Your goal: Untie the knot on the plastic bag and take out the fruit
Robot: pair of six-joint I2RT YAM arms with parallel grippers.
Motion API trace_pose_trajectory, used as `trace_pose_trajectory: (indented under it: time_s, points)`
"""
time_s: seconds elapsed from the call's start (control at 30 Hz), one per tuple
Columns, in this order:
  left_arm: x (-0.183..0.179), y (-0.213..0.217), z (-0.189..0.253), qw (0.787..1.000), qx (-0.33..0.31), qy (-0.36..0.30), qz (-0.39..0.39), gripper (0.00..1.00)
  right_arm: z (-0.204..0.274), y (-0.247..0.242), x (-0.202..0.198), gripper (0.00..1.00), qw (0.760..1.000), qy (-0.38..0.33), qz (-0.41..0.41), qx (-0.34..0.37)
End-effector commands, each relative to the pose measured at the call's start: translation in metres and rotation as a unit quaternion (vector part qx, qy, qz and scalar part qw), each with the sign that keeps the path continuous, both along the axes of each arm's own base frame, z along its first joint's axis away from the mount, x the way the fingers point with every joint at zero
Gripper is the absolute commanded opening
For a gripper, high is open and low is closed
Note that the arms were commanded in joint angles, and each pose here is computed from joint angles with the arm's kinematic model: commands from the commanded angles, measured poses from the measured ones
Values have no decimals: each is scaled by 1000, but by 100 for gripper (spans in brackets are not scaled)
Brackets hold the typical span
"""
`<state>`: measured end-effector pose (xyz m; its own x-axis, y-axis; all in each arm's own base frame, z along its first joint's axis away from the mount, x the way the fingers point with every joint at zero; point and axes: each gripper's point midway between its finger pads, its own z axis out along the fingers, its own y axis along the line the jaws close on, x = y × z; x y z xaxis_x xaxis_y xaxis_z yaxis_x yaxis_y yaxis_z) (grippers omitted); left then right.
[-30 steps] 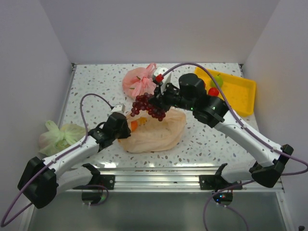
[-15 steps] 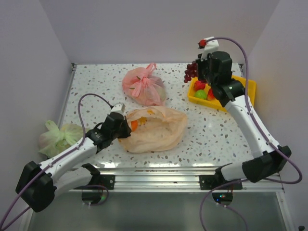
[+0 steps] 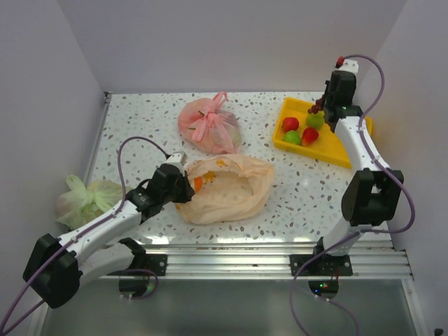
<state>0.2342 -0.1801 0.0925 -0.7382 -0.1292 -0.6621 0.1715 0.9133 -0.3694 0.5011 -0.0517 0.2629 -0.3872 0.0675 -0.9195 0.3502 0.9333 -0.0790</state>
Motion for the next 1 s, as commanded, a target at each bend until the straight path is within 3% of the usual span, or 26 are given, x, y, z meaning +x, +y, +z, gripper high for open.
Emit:
trace_pose_trajectory:
  time_s: [0.0,0.37,0.4,0.53,0.6,0.7,0.87,0.9,0.97]
  points:
    - [2,-8,4,1000,-7,-17,-22,2,13,-28,18,0,997,-57,-47,21]
    - [0,-5,2,1000,-5,-12,-18,3,-65,-92,6,3,987,-5,-158,42]
    - [0,-4,1,1000,-3,-12,-17,3,-68,-94,5,24,986,0,-160,43]
    - [0,-2,1,1000,1,-12,-15,3,-53,-85,-4,58,989,13,-137,54]
    - [1,-3,3,1000,2,-14,-15,3,-41,-65,-5,73,992,-1,-88,85]
    - [5,-3,7,1000,4,-20,-12,2,-8,-19,-14,84,990,-34,-6,134]
    - [14,-6,20,999,11,-32,-19,3,33,92,-42,85,971,-68,153,173]
    - [14,-7,19,999,16,-29,-21,3,39,138,-53,85,957,-66,217,182]
    - [18,-9,27,999,17,-37,-26,3,43,182,-70,85,936,-71,285,194]
